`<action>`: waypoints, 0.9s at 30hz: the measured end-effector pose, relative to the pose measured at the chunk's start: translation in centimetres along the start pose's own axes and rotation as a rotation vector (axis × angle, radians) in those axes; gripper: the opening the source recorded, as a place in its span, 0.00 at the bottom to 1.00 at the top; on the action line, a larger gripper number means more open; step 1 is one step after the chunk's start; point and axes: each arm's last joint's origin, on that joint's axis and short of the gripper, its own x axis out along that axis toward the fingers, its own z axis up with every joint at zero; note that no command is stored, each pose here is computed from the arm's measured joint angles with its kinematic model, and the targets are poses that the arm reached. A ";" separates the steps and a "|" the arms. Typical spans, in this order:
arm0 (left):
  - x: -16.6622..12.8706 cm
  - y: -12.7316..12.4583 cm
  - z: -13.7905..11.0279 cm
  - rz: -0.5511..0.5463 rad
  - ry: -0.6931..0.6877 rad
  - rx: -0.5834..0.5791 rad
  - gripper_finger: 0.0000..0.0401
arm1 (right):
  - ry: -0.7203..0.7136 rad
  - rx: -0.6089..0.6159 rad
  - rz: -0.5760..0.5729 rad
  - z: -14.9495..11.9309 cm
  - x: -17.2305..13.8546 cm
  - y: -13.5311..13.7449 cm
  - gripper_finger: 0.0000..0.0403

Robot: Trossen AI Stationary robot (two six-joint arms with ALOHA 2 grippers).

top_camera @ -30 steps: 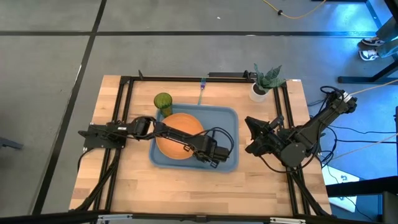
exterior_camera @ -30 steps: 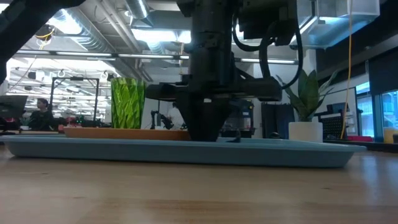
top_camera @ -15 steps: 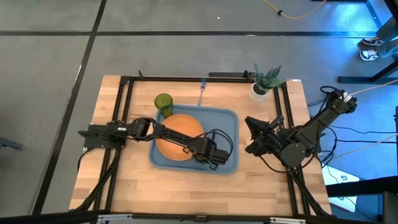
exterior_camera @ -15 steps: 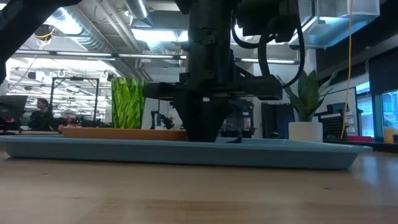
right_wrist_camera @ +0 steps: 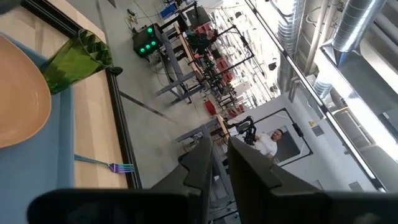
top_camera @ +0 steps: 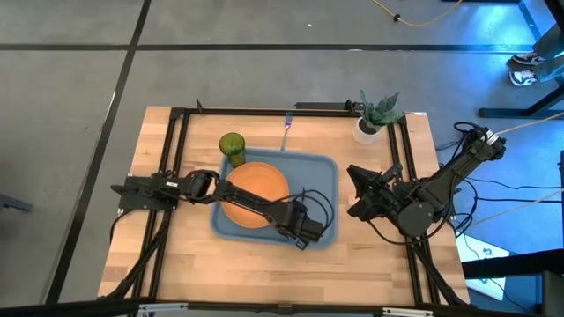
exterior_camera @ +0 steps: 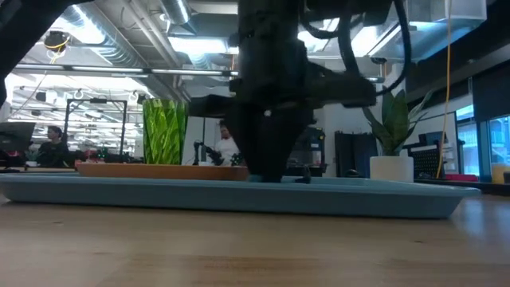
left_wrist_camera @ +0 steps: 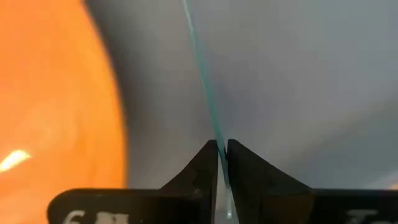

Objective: Pick and place plate/cup/fork/spoon on tray
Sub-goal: Put the blue spoon on the blue tray to the right of the orange plate

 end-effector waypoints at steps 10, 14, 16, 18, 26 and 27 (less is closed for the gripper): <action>0.1 -0.1 0.5 -0.029 -0.014 0.009 0.07 | 0.000 0.000 0.000 0.0 0.0 0.0 0.14; 0.0 -0.6 0.7 -0.083 -0.007 0.004 0.07 | 0.000 0.000 0.000 0.0 0.0 0.0 0.14; 0.0 -0.8 0.8 -0.106 -0.006 0.002 0.07 | 0.000 0.000 0.000 0.0 0.0 0.0 0.14; 0.0 -0.8 0.8 -0.114 -0.009 0.000 0.07 | 0.000 0.000 0.000 0.0 0.0 0.0 0.14; 0.0 -0.7 1.2 -0.111 -0.012 0.044 0.06 | 0.000 0.000 0.000 0.0 0.0 0.0 0.14; 0.0 -0.7 1.2 -0.111 -0.012 0.044 0.06 | 0.000 0.000 0.000 0.0 0.0 0.0 0.14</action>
